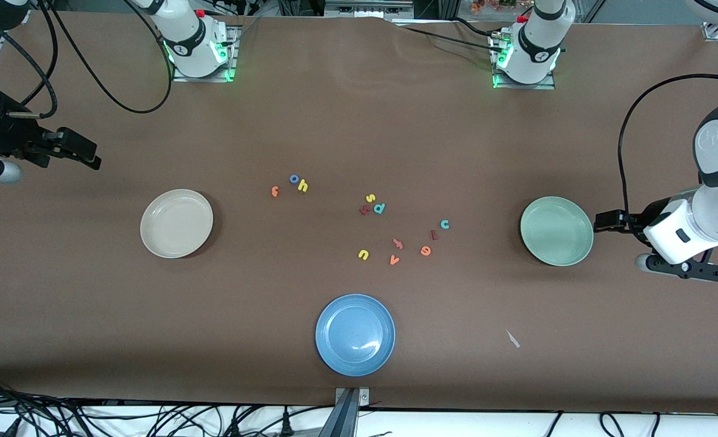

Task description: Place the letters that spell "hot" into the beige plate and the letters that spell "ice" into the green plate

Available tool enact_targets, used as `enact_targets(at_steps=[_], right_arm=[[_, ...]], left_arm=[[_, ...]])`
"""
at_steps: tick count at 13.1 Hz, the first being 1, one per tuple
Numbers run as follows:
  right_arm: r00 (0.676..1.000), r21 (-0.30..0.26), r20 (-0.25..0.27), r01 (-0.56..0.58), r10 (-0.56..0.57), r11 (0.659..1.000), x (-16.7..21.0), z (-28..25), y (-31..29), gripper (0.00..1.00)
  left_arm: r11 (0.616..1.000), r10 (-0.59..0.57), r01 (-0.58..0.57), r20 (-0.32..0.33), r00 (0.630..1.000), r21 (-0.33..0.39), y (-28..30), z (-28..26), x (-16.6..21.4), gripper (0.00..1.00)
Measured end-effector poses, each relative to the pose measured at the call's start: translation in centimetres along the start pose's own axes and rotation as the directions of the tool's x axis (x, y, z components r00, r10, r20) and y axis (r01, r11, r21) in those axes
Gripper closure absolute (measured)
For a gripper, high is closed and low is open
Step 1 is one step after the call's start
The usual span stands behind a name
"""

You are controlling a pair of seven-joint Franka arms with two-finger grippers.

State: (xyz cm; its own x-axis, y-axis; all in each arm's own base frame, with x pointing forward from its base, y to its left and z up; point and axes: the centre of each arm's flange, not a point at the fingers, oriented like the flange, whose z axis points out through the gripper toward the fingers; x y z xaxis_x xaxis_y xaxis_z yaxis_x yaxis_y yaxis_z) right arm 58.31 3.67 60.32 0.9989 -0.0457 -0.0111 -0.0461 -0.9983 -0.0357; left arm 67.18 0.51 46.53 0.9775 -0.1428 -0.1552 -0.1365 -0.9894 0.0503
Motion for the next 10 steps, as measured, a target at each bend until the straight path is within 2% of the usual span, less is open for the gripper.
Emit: enact_targets(at_steps=[10], right_arm=[[1.0, 0.003, 0.006, 0.0, 0.0, 1.0, -0.03, 0.09, -0.02, 0.0]], left_arm=[[1.0, 0.0, 0.0, 0.0, 1.0, 0.0, -0.02, 0.0, 0.0, 0.0]])
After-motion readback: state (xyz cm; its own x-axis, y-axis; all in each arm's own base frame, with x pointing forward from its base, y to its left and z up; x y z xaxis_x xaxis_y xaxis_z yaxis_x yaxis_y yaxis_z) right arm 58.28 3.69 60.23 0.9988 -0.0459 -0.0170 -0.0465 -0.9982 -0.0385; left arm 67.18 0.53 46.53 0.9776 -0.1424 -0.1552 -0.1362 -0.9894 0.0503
